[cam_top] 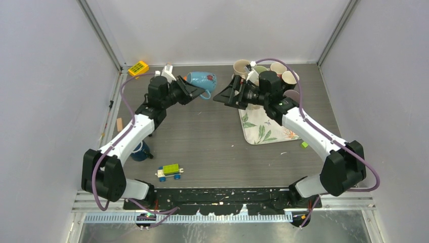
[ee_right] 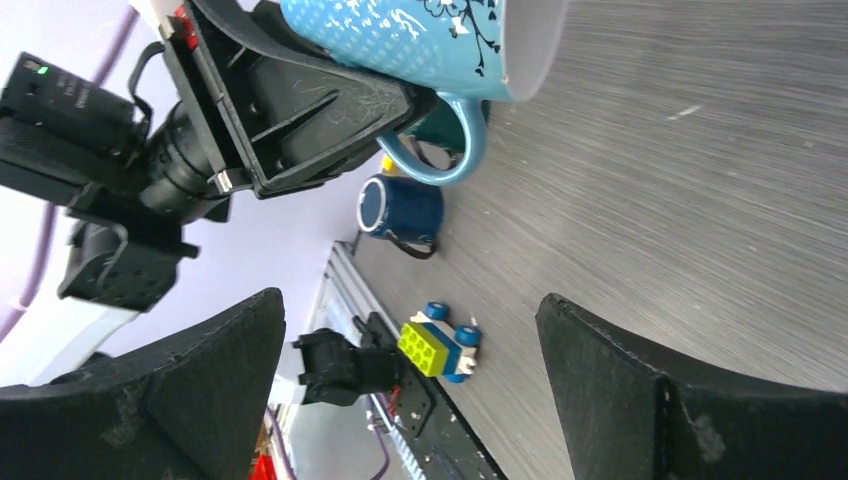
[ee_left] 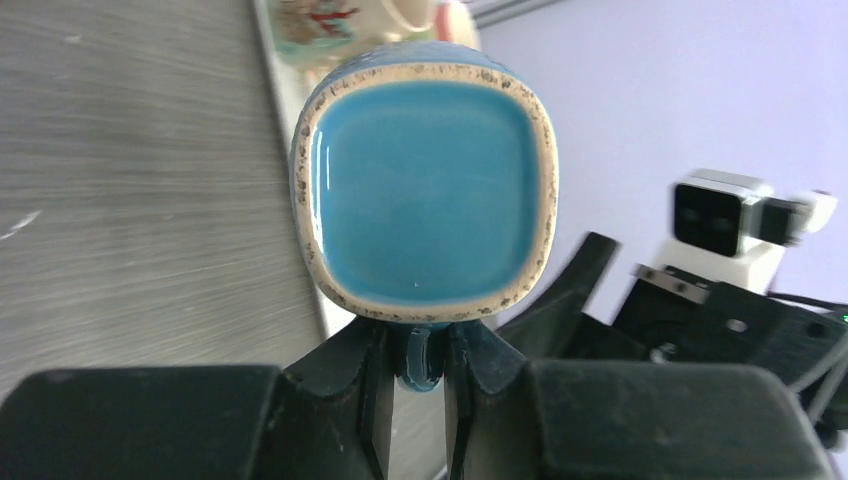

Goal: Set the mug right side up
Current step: Turn over the cup at the center of the board.

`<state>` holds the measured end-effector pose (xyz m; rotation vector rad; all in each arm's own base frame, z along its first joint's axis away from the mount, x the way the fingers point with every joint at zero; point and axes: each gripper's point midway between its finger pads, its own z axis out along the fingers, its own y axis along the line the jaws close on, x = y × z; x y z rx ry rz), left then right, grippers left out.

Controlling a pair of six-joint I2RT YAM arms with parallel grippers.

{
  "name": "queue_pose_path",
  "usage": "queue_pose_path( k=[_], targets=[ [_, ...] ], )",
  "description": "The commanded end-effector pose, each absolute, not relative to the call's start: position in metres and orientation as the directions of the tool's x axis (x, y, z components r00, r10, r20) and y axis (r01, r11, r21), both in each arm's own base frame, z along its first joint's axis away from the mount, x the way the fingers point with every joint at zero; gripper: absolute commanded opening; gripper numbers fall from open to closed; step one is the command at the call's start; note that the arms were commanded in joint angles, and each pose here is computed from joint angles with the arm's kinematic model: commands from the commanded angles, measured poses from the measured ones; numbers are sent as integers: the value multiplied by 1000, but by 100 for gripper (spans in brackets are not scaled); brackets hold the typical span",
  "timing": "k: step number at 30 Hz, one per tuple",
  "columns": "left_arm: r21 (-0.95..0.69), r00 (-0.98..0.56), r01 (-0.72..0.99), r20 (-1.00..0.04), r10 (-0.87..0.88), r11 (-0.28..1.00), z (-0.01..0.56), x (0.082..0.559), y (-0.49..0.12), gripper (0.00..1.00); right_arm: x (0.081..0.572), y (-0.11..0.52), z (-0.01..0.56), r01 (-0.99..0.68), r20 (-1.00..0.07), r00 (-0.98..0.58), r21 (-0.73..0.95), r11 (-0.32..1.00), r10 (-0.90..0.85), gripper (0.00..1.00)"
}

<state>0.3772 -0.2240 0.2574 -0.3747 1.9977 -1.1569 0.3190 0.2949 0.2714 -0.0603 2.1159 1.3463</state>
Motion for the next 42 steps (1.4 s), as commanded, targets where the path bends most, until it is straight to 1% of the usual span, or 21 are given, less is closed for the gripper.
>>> queue_pose_path(
  k=[1,4,8,12,15,22,25,34,40,42],
  targets=[
    [-880,-613,383,-470,-635,283,351,364,-243,0,312,312,307,-449,-542,-793,829,334,279,100],
    [-885,-627,409,-451,-635,224,360,362,-248,0,314,315,308,-442,-527,-801,841,314,285,99],
    [-885,-643,435,-434,-631,165,368,358,-252,0,317,322,315,-434,-493,-817,867,244,299,96],
    [-889,-662,447,-407,-629,106,372,356,-255,0,321,330,326,-435,-469,-828,883,175,308,88],
    [-889,-677,452,-396,-621,74,373,354,-257,0,324,332,334,-439,-463,-827,886,148,319,84],
    [-891,-698,454,-376,-609,30,372,350,-260,0,329,336,350,-447,-447,-827,891,85,341,69],
    [-894,-706,447,-362,-609,13,370,349,-260,0,330,338,352,-443,-437,-830,894,66,346,63],
    [-894,-723,447,-350,-596,-17,366,347,-265,0,329,347,353,-440,-431,-837,897,53,339,52],
    [-901,-733,432,-335,-592,-25,360,347,-266,0,326,347,354,-441,-432,-837,896,52,337,40],
    [-901,-735,432,-333,-590,-30,360,347,-267,0,326,346,353,-443,-435,-835,895,58,337,37]
  ],
)
